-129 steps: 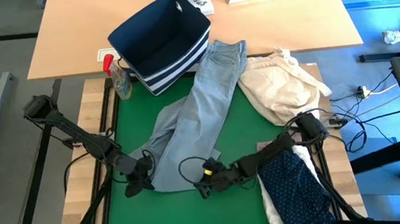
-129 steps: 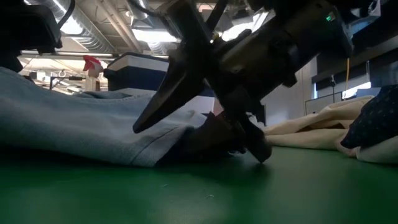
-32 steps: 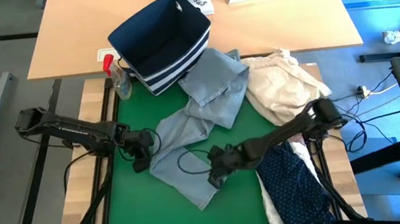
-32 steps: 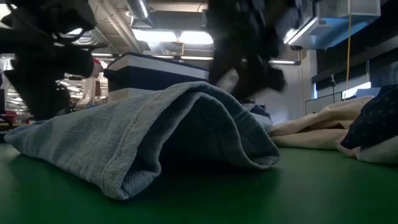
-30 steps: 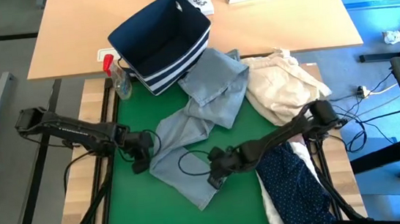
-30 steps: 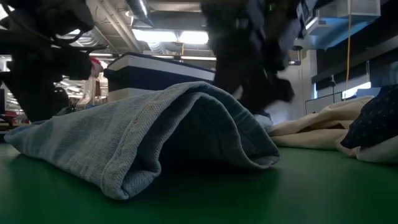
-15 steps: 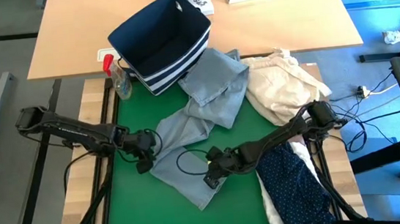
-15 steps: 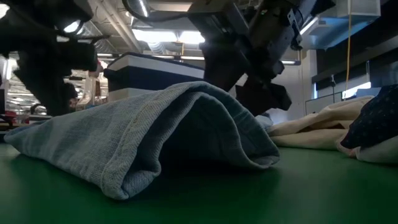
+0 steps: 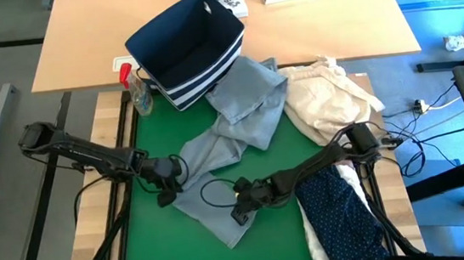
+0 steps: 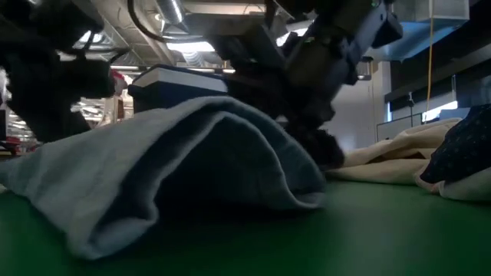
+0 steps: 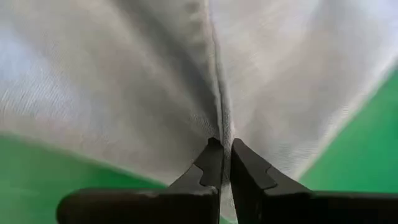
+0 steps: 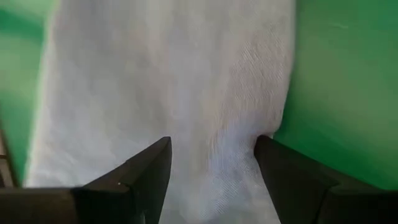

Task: Fold laundry
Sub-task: Fold the blue jeans

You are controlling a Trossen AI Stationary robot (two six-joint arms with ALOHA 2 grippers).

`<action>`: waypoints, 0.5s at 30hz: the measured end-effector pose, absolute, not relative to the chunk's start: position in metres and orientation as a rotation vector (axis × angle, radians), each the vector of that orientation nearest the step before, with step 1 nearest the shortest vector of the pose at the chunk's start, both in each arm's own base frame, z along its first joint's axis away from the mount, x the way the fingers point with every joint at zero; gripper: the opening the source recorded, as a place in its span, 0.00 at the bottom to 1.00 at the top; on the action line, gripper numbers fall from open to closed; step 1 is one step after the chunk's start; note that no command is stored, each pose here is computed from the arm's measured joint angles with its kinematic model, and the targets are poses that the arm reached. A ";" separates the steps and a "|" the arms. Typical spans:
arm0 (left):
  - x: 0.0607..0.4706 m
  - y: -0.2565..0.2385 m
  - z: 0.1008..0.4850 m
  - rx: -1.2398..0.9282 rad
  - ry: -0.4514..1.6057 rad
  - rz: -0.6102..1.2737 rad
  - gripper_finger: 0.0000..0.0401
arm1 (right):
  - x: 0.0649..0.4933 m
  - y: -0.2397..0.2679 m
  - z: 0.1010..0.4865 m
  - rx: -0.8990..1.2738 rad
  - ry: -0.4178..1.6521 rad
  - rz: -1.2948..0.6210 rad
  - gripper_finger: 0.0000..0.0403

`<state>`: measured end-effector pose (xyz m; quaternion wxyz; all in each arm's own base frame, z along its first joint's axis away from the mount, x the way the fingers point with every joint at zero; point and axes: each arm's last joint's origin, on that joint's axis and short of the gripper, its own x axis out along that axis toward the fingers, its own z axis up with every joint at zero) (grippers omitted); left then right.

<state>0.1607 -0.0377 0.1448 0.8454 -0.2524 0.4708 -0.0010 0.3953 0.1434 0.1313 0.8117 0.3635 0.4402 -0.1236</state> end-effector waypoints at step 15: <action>0.202 -0.050 0.292 -0.577 0.559 -0.254 0.02 | 0.454 0.141 0.106 0.925 0.248 -0.110 0.60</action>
